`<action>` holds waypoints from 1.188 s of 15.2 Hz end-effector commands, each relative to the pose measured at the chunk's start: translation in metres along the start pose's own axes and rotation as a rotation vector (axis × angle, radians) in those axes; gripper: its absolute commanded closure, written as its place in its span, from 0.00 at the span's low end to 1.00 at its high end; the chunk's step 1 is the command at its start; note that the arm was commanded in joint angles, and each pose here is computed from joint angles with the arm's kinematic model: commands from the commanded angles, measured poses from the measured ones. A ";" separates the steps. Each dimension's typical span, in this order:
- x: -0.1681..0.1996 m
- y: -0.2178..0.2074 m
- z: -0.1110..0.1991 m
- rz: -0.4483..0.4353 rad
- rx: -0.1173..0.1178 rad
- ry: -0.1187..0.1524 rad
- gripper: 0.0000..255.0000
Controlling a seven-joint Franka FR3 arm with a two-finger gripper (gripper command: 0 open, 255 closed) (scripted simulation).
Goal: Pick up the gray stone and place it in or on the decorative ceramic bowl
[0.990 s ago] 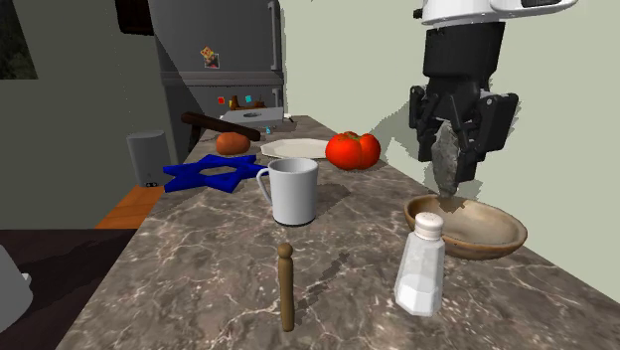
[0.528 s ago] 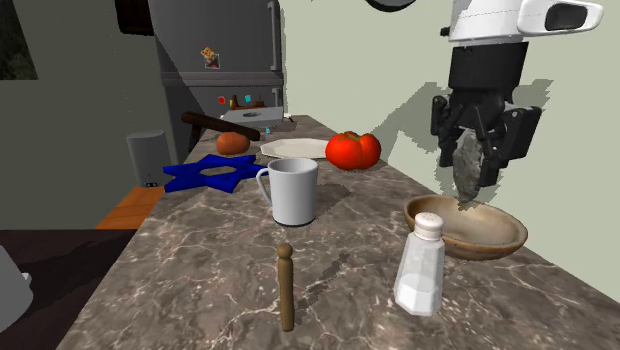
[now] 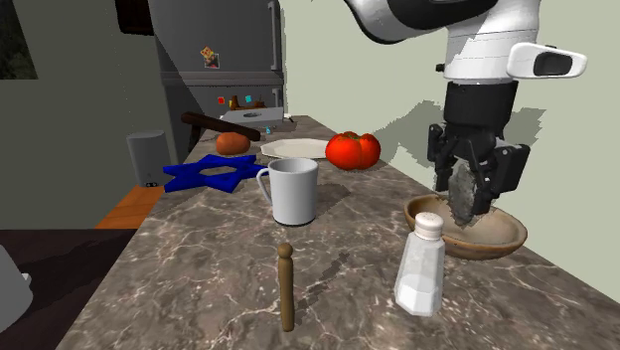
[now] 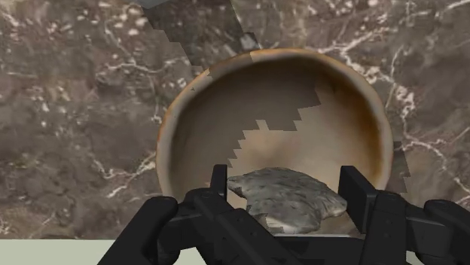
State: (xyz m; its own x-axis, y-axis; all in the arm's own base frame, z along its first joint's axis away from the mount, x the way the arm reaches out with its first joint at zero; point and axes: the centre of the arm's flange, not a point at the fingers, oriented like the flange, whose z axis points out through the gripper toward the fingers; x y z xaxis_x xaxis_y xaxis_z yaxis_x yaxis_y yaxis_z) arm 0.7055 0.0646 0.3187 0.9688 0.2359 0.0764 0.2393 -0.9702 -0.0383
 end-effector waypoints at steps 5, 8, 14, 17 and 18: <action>-0.002 0.002 0.017 0.000 0.000 0.001 1.00; -0.002 0.002 0.017 0.000 0.000 0.001 1.00; -0.002 0.002 0.016 0.000 0.000 0.001 0.00; -0.002 0.002 0.004 0.000 0.000 0.001 0.00; -0.002 0.002 -0.010 0.000 0.000 0.001 0.00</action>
State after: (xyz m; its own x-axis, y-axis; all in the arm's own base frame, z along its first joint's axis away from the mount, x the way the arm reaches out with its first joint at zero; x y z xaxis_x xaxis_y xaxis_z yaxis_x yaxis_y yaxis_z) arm 0.7045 0.0636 0.3178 0.9687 0.2357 0.0772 0.2391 -0.9703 -0.0379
